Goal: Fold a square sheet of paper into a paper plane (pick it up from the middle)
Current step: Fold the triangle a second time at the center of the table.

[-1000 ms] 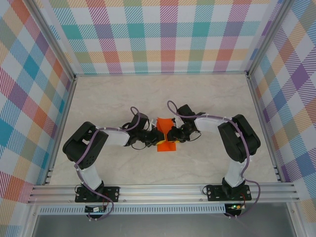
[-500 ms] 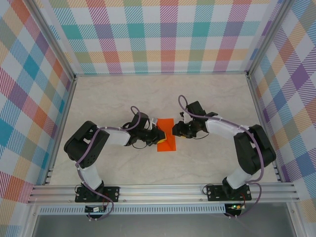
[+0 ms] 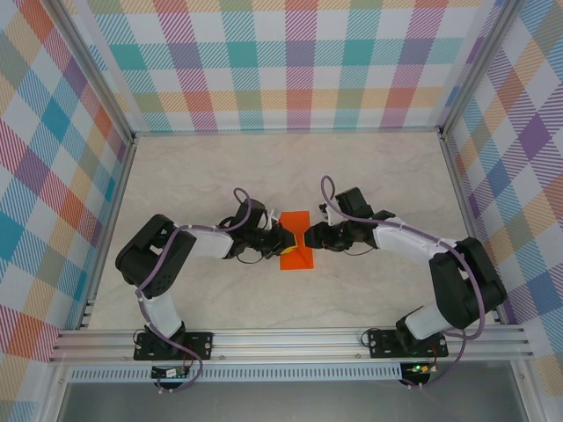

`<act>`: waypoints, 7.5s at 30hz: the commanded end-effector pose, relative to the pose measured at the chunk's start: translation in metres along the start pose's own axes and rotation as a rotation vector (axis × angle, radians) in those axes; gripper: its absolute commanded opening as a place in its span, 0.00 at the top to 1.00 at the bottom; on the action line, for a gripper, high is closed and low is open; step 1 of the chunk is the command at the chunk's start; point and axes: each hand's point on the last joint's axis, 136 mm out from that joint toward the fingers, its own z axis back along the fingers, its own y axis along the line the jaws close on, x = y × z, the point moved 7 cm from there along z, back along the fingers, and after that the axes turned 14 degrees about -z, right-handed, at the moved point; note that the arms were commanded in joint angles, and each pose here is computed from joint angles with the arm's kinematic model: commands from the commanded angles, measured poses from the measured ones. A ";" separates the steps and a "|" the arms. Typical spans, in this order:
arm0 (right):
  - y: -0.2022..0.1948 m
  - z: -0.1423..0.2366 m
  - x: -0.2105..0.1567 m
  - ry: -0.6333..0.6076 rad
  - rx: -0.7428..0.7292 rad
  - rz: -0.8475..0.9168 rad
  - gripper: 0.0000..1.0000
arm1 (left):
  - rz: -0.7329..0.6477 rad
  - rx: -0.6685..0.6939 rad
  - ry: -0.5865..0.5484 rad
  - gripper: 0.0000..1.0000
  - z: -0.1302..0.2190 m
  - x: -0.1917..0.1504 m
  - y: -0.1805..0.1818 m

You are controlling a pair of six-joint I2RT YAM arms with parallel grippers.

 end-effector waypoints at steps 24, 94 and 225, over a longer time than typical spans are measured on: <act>-0.008 -0.031 0.027 0.016 -0.102 0.062 0.96 | -0.088 -0.049 -0.053 0.92 0.008 0.013 -0.028; -0.008 -0.028 0.005 0.099 0.128 0.037 0.72 | -0.064 0.071 -0.010 0.99 -0.009 0.006 -0.006; -0.043 -0.038 0.036 0.014 -0.034 -0.040 0.94 | -0.107 0.077 0.034 0.99 -0.028 0.008 -0.012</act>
